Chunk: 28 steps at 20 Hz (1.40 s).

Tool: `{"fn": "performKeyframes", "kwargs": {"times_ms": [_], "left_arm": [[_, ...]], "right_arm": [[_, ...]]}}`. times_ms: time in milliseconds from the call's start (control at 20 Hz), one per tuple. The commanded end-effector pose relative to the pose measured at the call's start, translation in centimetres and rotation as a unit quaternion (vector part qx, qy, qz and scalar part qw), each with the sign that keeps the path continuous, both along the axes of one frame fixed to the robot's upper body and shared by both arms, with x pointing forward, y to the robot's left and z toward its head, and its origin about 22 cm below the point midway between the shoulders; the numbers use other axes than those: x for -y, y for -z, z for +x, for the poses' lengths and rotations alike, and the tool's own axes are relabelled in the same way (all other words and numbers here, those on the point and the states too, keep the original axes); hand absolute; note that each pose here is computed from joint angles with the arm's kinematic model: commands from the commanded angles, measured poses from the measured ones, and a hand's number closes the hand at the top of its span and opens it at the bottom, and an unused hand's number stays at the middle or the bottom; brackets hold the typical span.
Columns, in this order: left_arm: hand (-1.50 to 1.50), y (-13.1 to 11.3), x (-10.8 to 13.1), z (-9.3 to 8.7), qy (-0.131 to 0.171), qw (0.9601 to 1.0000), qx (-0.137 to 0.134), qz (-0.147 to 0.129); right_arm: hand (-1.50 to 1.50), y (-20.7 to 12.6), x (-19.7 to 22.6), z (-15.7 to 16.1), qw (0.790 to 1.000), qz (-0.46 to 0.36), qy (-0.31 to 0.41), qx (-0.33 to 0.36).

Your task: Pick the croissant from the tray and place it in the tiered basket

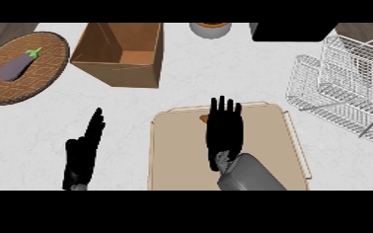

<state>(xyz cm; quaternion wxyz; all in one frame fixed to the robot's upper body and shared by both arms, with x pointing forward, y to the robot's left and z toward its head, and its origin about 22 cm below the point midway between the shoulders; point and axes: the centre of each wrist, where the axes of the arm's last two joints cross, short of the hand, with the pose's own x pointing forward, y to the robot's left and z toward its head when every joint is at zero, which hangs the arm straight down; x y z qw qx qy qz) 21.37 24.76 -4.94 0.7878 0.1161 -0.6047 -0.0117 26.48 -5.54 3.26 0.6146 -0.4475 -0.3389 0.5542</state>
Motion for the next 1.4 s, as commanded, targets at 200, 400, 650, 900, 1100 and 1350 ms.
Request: {"fn": "performKeyframes", "kwargs": {"times_ms": [200, 400, 650, 900, 1100, 1350], "left_arm": [[0.0, 0.6, 0.9, 1.7, 0.003, 1.0, -0.001, -0.002], [0.0, 0.9, 0.7, 1.4, 0.002, 1.0, 0.002, 0.002], [0.0, 0.4, 1.3, 1.2, -0.004, 1.0, 0.001, 0.008], [0.0, -0.6, 0.1, -0.6, -0.006, 1.0, 0.002, 0.006], [0.0, 0.0, 1.2, 0.1, 0.008, 0.9999, -0.002, -0.006], [0.0, 0.8, -0.3, -0.8, -0.02, 0.9998, -0.008, -0.001]], "right_arm": [[-1.5, -0.4, 0.1, 1.3, 0.998, -0.013, 0.045, -0.032], [-1.5, 3.9, 1.8, 1.6, 0.998, -0.015, 0.044, -0.041], [1.5, 2.8, 1.9, 2.0, 0.999, -0.003, 0.029, -0.016], [1.5, 4.7, 2.9, 1.4, 1.0, 0.004, 0.0, -0.025], [1.5, 4.2, 0.9, 3.4, 0.998, -0.046, -0.048, 0.016], [1.5, 4.1, 15.9, 0.9, 0.999, -0.008, -0.006, 0.032]]}}
